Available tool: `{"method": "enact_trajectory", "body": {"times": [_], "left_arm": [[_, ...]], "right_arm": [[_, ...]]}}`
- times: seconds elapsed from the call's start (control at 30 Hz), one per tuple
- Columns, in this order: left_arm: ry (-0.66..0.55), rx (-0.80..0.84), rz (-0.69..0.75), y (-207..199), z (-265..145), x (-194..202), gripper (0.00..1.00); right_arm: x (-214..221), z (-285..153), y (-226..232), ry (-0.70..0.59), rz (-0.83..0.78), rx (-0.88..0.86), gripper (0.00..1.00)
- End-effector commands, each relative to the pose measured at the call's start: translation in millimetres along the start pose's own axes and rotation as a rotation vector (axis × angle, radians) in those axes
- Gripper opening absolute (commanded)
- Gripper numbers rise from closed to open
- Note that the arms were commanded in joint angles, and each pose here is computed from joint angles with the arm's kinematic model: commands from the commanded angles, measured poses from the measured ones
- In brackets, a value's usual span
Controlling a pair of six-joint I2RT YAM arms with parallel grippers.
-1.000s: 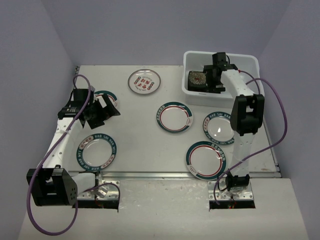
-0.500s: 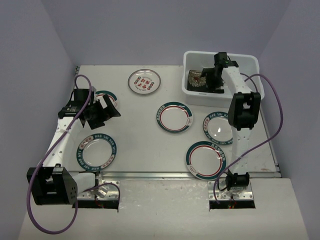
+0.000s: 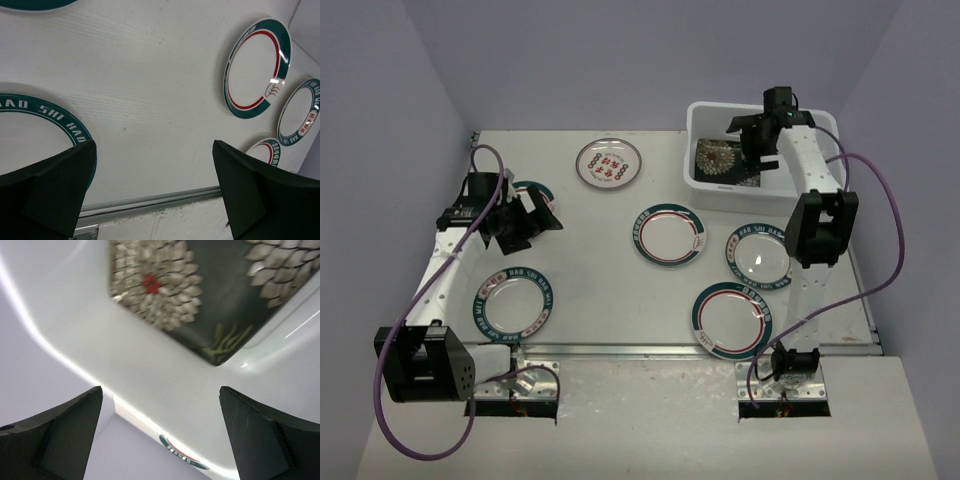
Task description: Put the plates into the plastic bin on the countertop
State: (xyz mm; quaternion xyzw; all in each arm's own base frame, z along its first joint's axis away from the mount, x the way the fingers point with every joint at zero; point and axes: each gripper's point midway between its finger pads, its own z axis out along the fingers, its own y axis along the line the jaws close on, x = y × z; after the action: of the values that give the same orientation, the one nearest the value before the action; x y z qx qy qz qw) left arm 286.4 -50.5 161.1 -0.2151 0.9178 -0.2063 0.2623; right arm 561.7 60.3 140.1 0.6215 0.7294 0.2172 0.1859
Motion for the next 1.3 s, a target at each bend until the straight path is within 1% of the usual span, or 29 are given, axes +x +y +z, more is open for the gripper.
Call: {"method": "enact_trajectory", "body": {"times": [0.0,0.07,0.1,0.17,0.27,0.3,0.33,0.4,0.43,0.47,0.5,0.57,0.63,0.67,0.7,0.77,0.9,0.97,1.0,1.07,1.2,1.27], "left_arm": [[-0.019,0.114,0.028,-31,5,-12,1.00],[-0.004,0.133,0.023,-40,12,-9,1.00],[0.016,0.166,0.037,-55,20,-2,1.00],[0.031,0.225,0.075,-81,33,7,1.00],[0.084,0.281,0.047,-101,57,19,1.00],[0.088,0.301,0.047,-108,66,23,1.00],[0.077,0.341,0.067,-119,71,23,1.00],[0.077,0.373,0.080,-131,88,25,1.00],[0.093,0.372,0.079,-131,100,28,1.00],[0.106,0.368,0.077,-130,112,31,1.00],[0.105,0.372,0.078,-131,122,30,1.00],[0.120,0.364,0.075,-128,144,31,1.00],[0.158,0.347,0.061,-121,163,38,1.00],[0.166,0.368,0.066,-126,166,38,1.00],[0.179,0.365,0.066,-125,171,40,0.99],[0.222,0.349,0.063,-121,190,49,0.99],[0.267,0.345,0.059,-122,208,57,0.97],[0.309,0.332,0.048,-118,221,68,0.94],[0.316,0.327,0.047,-119,226,69,0.92],[0.352,0.294,0.033,-112,237,80,0.83],[0.410,0.279,0.019,-109,250,97,0.48],[0.426,0.293,0.040,-115,252,102,0.43]], "right_arm": [[5,-92,70,-0.019,-0.109,-0.306,0.99],[15,-107,81,0.024,-0.162,-0.378,0.99],[22,-123,93,0.030,-0.217,-0.448,0.99],[52,-157,117,0.104,-0.378,-0.634,0.99],[99,-211,120,0.233,-0.582,-0.834,0.99],[119,-221,112,0.307,-0.684,-0.920,0.99],[128,-245,106,0.298,-0.781,-0.991,0.99],[145,-263,75,0.287,-0.930,-0.996,0.99],[150,-266,56,0.301,-0.986,-0.985,0.99],[154,-266,37,0.333,-1.017,-0.973,0.99],[157,-279,19,0.349,-1.058,-0.996,0.99],[161,-285,-16,0.389,-1.092,-0.999,0.99],[165,-278,-51,0.468,-1.085,-0.999,0.99],[168,-302,-57,0.495,-1.100,-1.091,0.99],[170,-308,-65,0.525,-1.094,-1.124,0.99],[169,-299,-92,0.586,-1.055,-1.120,0.99],[165,-297,-107,0.577,-1.050,-1.107,0.99],[165,-298,-115,0.582,-1.052,-1.091,0.99],[165,-299,-117,0.575,-1.058,-1.093,0.99],[164,-299,-121,0.549,-1.075,-1.093,0.99],[165,-303,-129,0.549,-1.100,-1.105,0.97],[165,-305,-133,0.541,-1.123,-1.116,0.97]]}}
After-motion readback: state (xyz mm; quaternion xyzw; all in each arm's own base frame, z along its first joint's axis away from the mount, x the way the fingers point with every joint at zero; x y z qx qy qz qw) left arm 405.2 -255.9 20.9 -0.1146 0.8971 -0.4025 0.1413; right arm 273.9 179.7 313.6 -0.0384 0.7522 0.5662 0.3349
